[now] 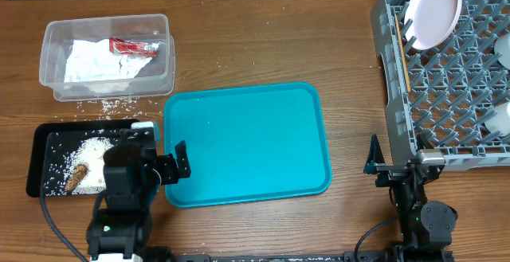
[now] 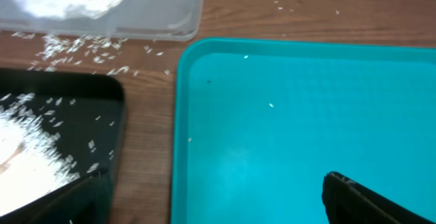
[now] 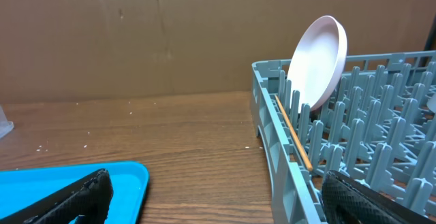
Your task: Sort waste into correct bins and load items into the dishwasher
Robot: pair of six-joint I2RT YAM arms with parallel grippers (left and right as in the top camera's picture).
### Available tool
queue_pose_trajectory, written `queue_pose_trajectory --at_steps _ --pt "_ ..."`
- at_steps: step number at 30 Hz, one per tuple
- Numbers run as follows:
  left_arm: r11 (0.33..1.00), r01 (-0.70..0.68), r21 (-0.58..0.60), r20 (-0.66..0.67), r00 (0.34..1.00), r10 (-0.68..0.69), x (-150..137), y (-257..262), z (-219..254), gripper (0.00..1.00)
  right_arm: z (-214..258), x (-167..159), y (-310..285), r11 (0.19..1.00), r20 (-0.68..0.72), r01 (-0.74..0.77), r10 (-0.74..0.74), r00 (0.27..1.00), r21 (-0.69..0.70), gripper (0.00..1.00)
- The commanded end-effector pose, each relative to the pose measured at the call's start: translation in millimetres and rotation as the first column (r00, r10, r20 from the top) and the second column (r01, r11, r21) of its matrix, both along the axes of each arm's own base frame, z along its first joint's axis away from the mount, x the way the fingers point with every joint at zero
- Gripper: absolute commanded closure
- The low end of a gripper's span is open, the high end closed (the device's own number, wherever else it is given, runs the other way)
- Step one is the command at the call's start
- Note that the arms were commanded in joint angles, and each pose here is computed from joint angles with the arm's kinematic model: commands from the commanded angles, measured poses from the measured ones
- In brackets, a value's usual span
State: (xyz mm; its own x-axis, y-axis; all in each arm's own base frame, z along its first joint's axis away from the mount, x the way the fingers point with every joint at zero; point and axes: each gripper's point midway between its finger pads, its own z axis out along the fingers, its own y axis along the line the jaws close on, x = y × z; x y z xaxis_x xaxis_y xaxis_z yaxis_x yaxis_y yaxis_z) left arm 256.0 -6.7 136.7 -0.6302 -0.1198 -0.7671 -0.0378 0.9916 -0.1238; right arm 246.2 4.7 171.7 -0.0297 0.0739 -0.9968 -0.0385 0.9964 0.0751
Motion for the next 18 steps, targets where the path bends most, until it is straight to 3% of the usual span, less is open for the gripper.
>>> queue_pose_trajectory --at_steps 1,12,18 --pt "0.994 0.107 -0.007 0.055 0.993 -0.107 0.0 -15.8 -11.6 0.0 -1.3 0.2 -0.6 1.0 0.006 0.004 -0.004 1.0 -0.004 0.0" --pt "0.992 0.124 0.012 0.276 0.953 -0.123 -0.7 -19.3 -5.9 0.0 -1.3 0.2 -0.6 1.0 0.006 0.004 -0.004 1.0 -0.004 0.0" --pt "0.994 0.099 0.04 0.439 0.892 -0.107 1.9 -15.7 13.2 0.0 -1.3 0.2 -0.6 1.0 0.006 0.004 -0.004 1.0 -0.004 0.0"
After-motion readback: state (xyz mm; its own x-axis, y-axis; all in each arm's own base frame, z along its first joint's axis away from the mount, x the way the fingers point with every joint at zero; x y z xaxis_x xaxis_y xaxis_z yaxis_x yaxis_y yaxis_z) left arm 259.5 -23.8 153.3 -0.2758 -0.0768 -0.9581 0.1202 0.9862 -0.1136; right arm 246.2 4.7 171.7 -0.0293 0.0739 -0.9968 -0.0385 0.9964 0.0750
